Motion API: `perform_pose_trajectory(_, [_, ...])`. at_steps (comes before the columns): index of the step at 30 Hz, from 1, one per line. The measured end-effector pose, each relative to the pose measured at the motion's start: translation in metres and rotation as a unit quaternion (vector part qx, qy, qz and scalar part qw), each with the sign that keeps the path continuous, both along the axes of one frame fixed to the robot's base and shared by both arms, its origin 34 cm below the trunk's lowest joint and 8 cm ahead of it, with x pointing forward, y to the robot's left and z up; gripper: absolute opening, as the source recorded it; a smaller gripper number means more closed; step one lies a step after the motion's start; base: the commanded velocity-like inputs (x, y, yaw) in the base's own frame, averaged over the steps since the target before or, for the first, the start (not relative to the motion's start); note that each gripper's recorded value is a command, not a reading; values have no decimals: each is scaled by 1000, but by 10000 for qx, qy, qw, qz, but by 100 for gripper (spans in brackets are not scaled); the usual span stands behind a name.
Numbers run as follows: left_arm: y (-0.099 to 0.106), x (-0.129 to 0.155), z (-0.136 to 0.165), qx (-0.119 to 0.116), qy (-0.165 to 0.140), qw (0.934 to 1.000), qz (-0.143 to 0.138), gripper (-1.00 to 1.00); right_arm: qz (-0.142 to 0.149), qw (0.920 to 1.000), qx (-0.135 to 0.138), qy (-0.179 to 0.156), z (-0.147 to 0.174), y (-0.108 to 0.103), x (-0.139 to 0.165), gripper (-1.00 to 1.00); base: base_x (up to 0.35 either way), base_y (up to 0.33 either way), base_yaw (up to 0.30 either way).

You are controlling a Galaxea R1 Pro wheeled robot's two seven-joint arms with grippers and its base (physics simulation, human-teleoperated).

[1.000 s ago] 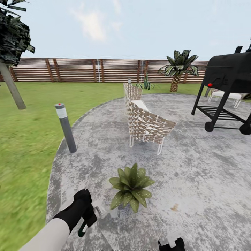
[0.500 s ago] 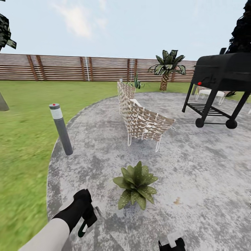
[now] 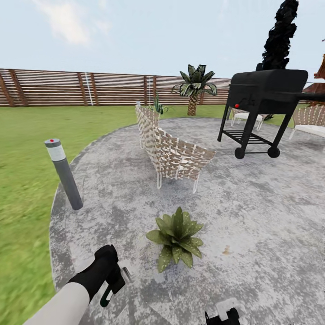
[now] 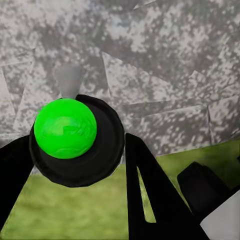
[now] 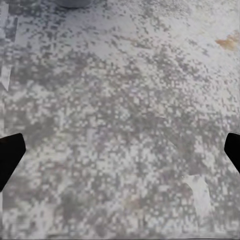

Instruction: Pick up the pesticide atomizer in the garden and spray insectifuge to fully cover both potted plants in the garden.

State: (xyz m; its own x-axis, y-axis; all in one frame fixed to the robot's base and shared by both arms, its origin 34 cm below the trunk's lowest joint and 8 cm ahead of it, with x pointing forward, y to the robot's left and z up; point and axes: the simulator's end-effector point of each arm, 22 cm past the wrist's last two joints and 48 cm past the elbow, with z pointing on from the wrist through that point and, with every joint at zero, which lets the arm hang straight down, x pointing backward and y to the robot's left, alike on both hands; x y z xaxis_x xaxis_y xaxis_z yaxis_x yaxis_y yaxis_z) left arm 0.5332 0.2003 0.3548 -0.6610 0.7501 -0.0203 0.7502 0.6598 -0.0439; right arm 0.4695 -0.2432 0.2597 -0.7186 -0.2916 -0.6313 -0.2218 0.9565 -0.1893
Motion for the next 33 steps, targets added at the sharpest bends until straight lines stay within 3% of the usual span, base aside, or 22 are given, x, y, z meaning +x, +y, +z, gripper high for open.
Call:
perform_pose_trajectory(9, [-3,1,0,-81,-33,9999,-48,-100,0,10000,0,0,0,0,0,100,64,334,-288])
perform_pose_trajectory(11, [-12,7,0,-280,-217,9983,-467,-100,7,10000,-1,-2,0,0,0,100,6,105,-288])
perform_pose_trajectory(13, [-5,5,-4,-169,-236,9965,-780,-100,7,10000,-3,-1,0,0,0,100,1,17,-288])
perform_pose_trajectory(14, [3,9,-3,-103,-267,9964,-803,-100,7,10000,-2,-2,0,0,0,100,0,3,-288])
perform_pose_trajectory(26, [13,30,8,54,-567,9957,-733,-100,6,10000,-8,-2,0,-1,0,100,0,0,-283])
perform_pose_trajectory(31, [18,34,11,74,-577,9960,-675,-100,6,10000,-4,-1,0,0,0,100,0,0,-49])
perform_pose_trajectory(33, [28,49,26,32,-545,9967,-601,-100,9,10000,-14,-2,0,-1,0,100,0,0,-3])
